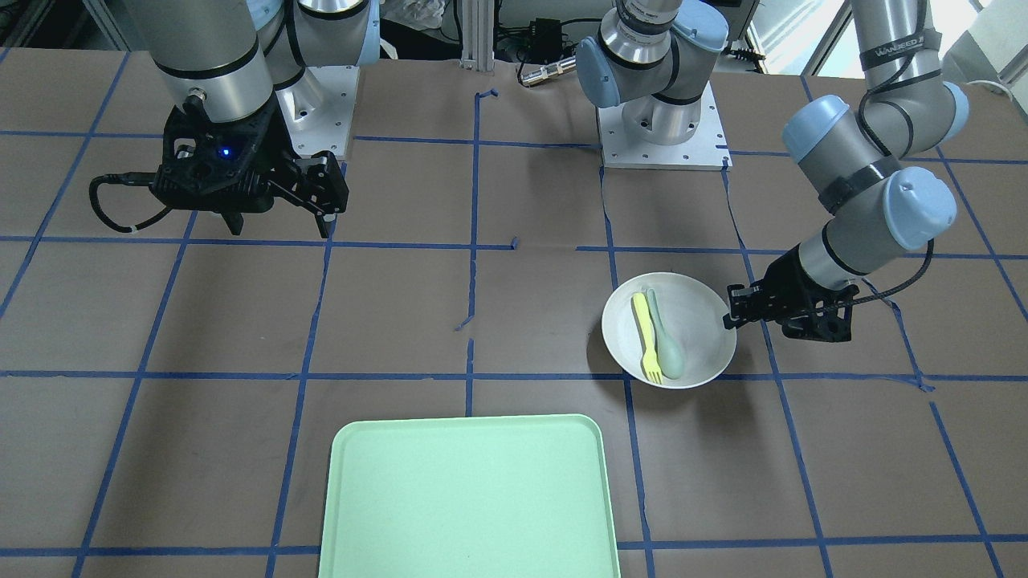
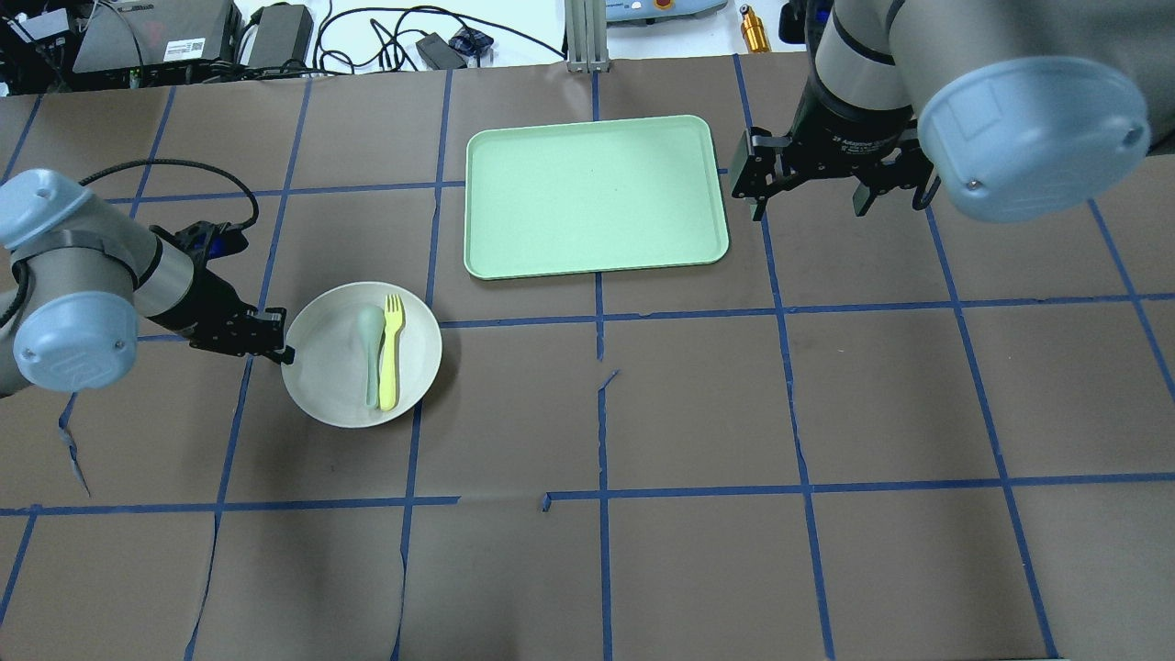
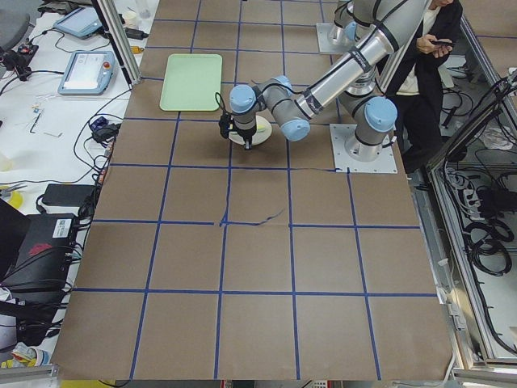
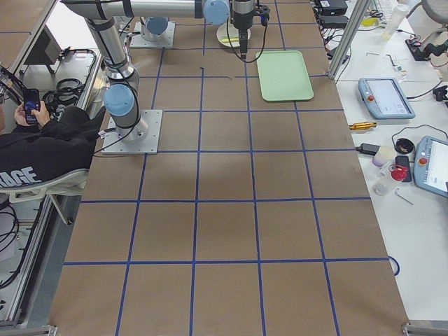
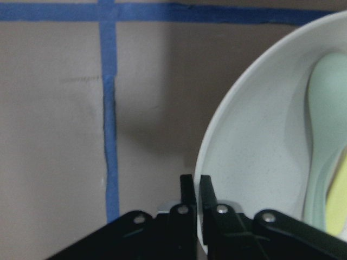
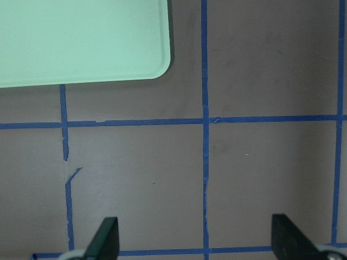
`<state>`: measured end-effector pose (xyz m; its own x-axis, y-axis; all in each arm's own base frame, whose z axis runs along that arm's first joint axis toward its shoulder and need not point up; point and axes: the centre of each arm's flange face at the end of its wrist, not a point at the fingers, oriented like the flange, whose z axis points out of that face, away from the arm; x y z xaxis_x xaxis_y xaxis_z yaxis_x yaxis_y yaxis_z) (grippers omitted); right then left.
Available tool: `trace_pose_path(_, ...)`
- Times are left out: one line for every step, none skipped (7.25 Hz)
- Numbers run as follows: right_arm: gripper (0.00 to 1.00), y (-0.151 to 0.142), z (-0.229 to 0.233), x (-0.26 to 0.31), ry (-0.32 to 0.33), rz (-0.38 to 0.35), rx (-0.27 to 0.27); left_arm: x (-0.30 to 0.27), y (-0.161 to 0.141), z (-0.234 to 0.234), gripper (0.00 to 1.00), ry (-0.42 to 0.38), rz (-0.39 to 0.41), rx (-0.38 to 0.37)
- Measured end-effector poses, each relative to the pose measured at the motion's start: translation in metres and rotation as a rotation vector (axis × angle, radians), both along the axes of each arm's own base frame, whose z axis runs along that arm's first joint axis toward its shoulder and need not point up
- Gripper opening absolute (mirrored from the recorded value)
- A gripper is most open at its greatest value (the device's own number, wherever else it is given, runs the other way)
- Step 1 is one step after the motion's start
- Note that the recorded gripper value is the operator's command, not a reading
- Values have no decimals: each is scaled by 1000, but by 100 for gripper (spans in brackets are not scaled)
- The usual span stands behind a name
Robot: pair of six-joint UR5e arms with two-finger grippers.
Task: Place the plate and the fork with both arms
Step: 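Carry the plate with the left gripper onto the green tray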
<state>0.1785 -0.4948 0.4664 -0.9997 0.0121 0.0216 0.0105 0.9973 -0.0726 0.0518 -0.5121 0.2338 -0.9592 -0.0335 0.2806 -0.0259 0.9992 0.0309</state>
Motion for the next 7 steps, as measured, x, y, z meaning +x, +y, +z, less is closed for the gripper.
trace_pose_path(100,-1,0,0,0,0,-3,-23,-32,10,0,54,-17,-29)
trace_pose_path(100,-1,0,0,0,-1,-5,-59,-74,20,0,76,-39,-52)
trace_pose_path(100,-1,0,-1,0,-1,-5,-99,-122,25,0,82,-58,-71)
trace_pose_path(100,-1,0,-1,0,-1,-4,-132,-170,22,0,81,-77,-82)
trace_pose_path(100,-1,-1,0,0,-1,-3,-165,-211,12,0,80,-88,-85)
trace_pose_path(100,-1,-1,0,0,0,-3,-201,-238,-1,0,79,-83,-78)
trace_pose_path(100,-1,-1,0,0,0,-3,-231,-252,-19,0,80,-74,-62)
